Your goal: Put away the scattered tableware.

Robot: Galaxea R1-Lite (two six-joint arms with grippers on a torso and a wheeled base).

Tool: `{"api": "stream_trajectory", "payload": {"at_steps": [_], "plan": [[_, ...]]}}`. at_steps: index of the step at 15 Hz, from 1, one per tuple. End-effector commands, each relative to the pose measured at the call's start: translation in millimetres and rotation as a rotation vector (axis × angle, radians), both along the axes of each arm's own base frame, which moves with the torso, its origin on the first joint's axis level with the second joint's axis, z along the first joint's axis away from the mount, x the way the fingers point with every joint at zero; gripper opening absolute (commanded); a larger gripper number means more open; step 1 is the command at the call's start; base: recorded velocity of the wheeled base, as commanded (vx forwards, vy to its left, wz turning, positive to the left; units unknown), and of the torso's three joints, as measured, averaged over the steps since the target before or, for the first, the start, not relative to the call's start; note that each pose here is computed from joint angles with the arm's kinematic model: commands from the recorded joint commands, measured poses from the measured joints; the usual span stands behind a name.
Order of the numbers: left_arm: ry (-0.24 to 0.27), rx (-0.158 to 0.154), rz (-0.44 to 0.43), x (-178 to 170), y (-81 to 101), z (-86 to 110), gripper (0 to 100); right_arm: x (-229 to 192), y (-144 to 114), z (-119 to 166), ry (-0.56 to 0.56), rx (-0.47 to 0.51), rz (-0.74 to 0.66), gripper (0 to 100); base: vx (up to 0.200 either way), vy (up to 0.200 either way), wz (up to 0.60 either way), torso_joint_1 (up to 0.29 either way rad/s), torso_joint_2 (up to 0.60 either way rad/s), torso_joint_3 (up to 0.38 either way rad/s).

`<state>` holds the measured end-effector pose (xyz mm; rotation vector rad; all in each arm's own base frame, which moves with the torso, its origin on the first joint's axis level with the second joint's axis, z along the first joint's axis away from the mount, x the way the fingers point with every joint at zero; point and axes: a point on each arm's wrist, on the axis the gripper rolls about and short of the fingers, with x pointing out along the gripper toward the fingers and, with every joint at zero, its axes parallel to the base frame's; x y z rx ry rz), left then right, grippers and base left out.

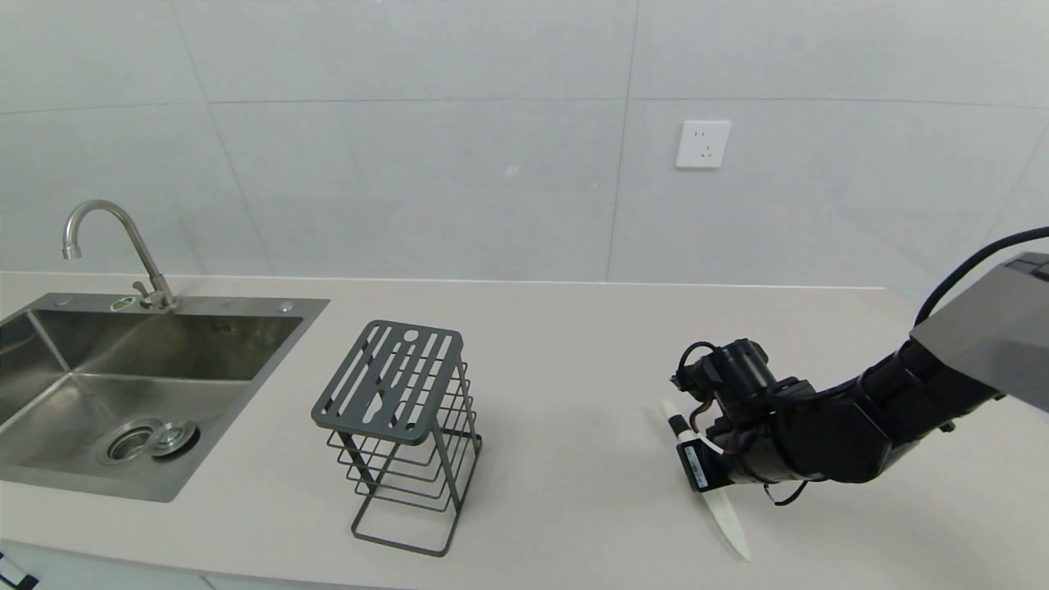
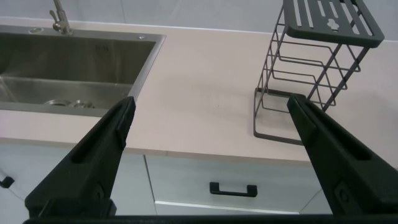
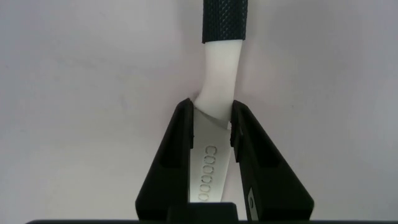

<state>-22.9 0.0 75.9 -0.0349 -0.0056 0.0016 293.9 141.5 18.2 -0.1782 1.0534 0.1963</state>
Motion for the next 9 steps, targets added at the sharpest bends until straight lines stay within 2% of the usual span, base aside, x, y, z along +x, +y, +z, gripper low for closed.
{"api": "stream_trajectory", "payload": {"at_steps": [1,5,8,9], "plan": [[0.001,0.004,0.0,0.1,0.0,0.1,100,-2.8,9.3,13.2,-0.042,0.023,0.03,0,0.0,0.0,0.0,0.0,0.0,0.0],[0.004,0.032,-0.009,0.1,-0.2,-0.2,100,-9.1,11.2,45.1,-0.127,0.072,0.05,0,0.0,0.0,0.0,0.0,0.0,0.0],[0.004,0.036,-0.011,0.1,-0.2,-0.2,100,-9.2,9.1,62.0,-0.18,0.083,0.118,0,0.0,0.0,0.0,0.0,0.0,0.0],[0.004,0.036,-0.011,0.1,-0.2,-0.2,100,0.8,10.9,78.4,-0.269,0.15,0.215,0,0.0,0.0,0.0,0.0,0.0,0.0]]}}
